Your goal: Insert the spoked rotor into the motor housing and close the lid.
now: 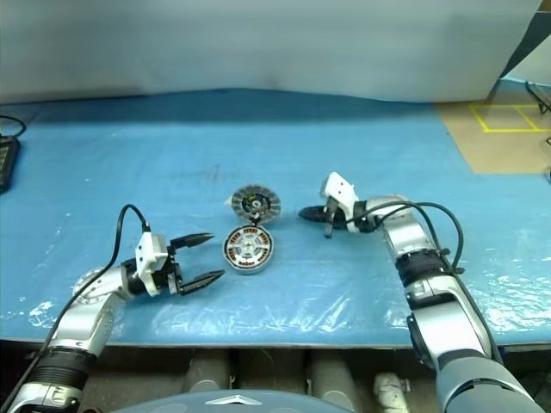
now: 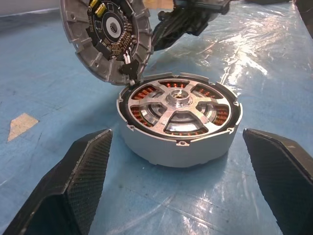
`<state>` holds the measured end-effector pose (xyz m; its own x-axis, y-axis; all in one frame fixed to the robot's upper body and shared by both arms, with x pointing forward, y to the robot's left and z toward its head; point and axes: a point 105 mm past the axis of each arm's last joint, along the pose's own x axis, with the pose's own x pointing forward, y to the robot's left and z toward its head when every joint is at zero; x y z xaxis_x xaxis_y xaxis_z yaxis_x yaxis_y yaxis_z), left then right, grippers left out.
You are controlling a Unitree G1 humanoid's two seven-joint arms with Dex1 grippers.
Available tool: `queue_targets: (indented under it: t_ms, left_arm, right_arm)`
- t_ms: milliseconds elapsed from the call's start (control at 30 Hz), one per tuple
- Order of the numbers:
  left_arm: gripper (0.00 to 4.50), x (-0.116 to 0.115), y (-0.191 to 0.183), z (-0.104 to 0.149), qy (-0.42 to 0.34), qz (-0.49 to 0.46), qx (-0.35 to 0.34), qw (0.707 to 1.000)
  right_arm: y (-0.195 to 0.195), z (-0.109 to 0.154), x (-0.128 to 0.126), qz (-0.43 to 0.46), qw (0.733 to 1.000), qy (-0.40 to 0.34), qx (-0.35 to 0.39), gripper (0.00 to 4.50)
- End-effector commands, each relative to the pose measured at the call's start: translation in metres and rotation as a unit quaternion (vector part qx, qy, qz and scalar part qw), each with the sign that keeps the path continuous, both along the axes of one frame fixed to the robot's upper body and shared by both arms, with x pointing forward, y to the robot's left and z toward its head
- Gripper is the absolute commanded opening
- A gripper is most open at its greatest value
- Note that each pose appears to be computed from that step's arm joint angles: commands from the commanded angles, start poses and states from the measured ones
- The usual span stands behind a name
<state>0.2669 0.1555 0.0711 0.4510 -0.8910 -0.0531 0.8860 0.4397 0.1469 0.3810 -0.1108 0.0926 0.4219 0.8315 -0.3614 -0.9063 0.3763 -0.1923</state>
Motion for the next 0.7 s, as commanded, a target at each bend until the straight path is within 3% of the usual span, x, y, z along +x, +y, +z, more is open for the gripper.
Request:
queue_targets:
  t_ms: [33, 267, 433, 700]
  left_arm:
    - [4.5, 0.002, 0.001, 0.014, -0.02, 0.0, -0.007, 1.0]
    - [4.5, 0.003, 0.001, 0.014, -0.02, 0.005, -0.007, 1.0]
    - [4.5, 0.0, 0.003, 0.01, -0.016, 0.012, -0.007, 1.0]
    - [4.5, -0.003, 0.008, 0.006, -0.012, 0.019, -0.003, 1.0]
  right_arm:
    - [0.018, 0.023, 0.018, -0.019, 0.998, -0.047, 0.036, 0.03]
    - [0.056, 0.045, 0.017, 0.033, 0.993, -0.042, 0.102, 0.03]
    - [0.077, 0.06, -0.014, 0.134, 0.978, -0.006, 0.163, 0.03]
    - [0.084, 0.036, -0.051, 0.201, 0.969, 0.041, 0.135, 0.03]
